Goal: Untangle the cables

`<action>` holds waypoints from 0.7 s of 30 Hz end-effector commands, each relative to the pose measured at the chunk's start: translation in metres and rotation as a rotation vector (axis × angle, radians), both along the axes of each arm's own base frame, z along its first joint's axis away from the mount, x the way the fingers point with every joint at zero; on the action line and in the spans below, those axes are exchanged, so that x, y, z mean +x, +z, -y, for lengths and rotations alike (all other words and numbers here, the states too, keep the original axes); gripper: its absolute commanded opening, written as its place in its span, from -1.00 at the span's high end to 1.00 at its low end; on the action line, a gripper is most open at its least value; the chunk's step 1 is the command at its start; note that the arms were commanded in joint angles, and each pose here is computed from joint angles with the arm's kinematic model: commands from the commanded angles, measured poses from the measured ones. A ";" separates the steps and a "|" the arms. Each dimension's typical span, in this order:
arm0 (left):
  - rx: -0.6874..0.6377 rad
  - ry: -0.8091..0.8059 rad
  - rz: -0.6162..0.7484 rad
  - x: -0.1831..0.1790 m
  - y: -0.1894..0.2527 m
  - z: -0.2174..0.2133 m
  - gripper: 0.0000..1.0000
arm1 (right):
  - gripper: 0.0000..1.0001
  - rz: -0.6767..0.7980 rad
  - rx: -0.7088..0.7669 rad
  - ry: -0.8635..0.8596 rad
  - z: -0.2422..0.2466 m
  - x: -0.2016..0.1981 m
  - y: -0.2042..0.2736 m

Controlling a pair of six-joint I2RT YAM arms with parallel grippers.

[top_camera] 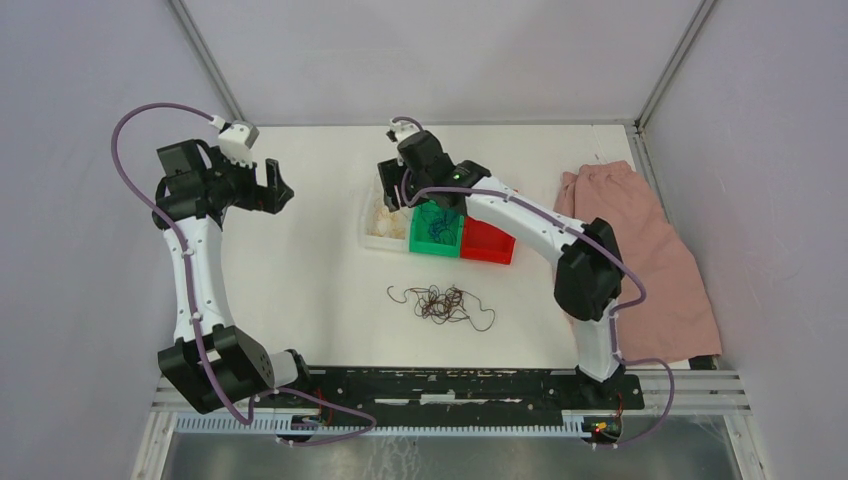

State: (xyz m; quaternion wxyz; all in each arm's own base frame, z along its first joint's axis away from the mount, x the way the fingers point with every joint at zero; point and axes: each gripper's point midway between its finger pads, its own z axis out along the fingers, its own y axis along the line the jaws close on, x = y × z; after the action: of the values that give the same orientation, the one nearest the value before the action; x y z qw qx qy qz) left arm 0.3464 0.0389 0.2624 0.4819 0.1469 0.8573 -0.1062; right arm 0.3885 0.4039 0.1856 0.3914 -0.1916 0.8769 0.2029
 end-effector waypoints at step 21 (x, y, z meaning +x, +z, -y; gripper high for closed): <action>-0.058 -0.203 0.034 -0.020 0.027 0.034 -0.99 | -0.34 -0.277 -0.232 -0.213 0.199 -0.174 -0.102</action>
State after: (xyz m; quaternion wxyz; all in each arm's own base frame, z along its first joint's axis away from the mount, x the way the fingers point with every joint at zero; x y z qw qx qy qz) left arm 0.3279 0.0115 0.2708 0.4652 0.1851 0.8480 -0.1736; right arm 0.2229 0.2234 0.0810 0.2487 -0.1708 0.9487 0.0945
